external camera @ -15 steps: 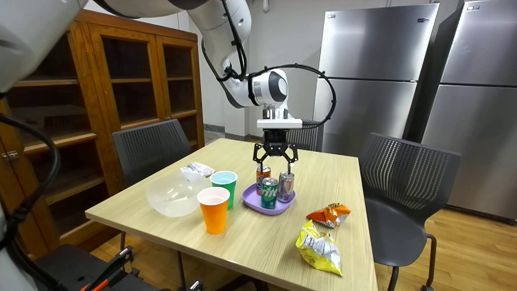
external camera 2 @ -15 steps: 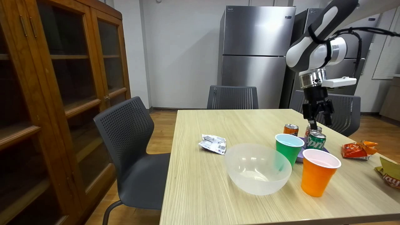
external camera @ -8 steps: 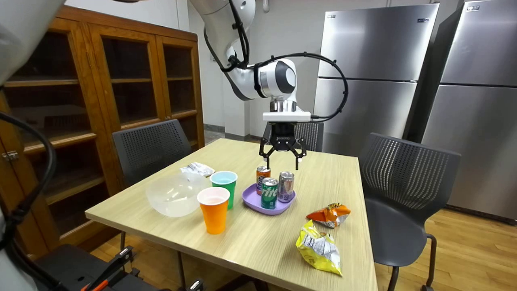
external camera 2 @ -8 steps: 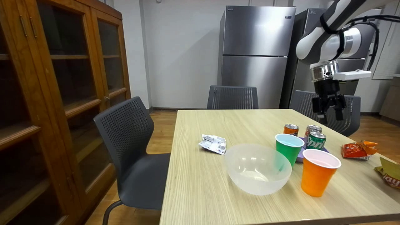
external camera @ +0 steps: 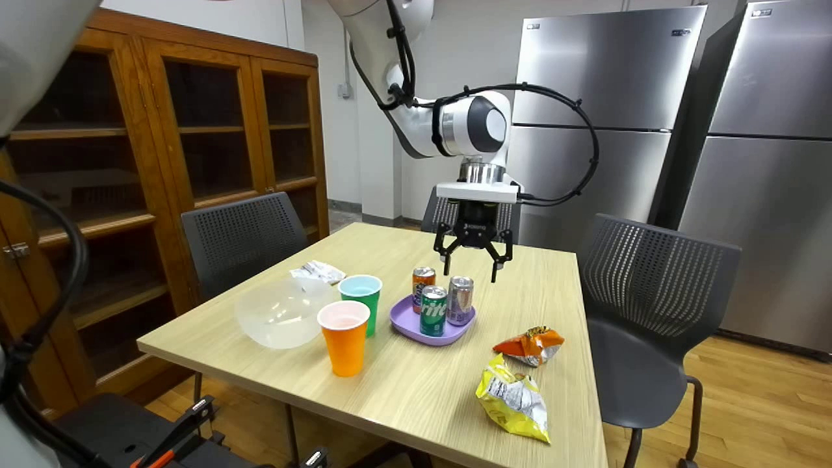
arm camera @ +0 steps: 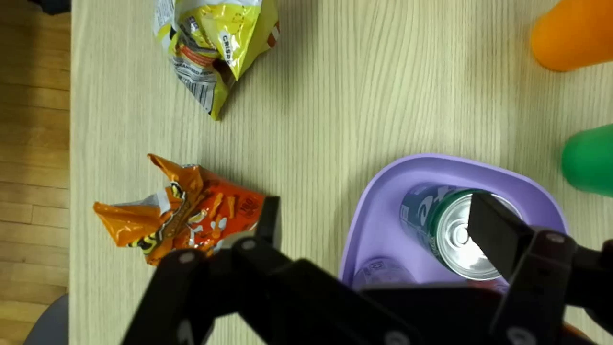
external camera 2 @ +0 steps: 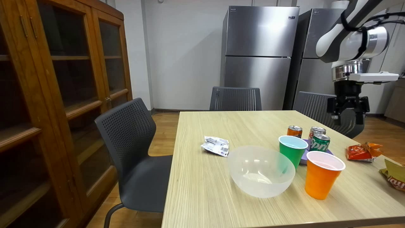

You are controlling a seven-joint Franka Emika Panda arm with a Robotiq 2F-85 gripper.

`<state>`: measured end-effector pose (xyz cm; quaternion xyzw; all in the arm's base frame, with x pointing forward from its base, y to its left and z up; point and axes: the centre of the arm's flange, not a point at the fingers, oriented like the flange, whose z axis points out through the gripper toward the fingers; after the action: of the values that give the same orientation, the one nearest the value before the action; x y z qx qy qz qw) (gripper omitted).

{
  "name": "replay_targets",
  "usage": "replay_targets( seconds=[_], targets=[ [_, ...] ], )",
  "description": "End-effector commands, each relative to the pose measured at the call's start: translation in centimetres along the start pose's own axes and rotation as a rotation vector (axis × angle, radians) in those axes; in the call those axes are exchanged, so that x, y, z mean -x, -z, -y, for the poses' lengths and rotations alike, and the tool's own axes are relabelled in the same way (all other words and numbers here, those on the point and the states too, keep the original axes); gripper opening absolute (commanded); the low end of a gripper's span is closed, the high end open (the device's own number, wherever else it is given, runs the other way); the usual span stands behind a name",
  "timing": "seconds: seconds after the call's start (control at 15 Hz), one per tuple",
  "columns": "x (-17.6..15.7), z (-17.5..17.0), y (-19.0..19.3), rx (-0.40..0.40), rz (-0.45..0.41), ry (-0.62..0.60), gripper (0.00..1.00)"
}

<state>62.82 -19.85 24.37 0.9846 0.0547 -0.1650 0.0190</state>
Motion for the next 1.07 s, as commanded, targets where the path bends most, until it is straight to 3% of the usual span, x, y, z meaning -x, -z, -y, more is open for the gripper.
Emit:
replay_targets(
  seconds=[0.0,0.47,1.0],
  targets=[
    [1.3,-1.9,0.0,-0.04,-0.051,-0.149,1.0],
    [1.0,-5.9,-1.5,-0.021,-0.121,-0.355,1.0],
    [-0.7,-8.8,-5.5,-0.025,-0.107,-0.531,1.0]
  ],
)
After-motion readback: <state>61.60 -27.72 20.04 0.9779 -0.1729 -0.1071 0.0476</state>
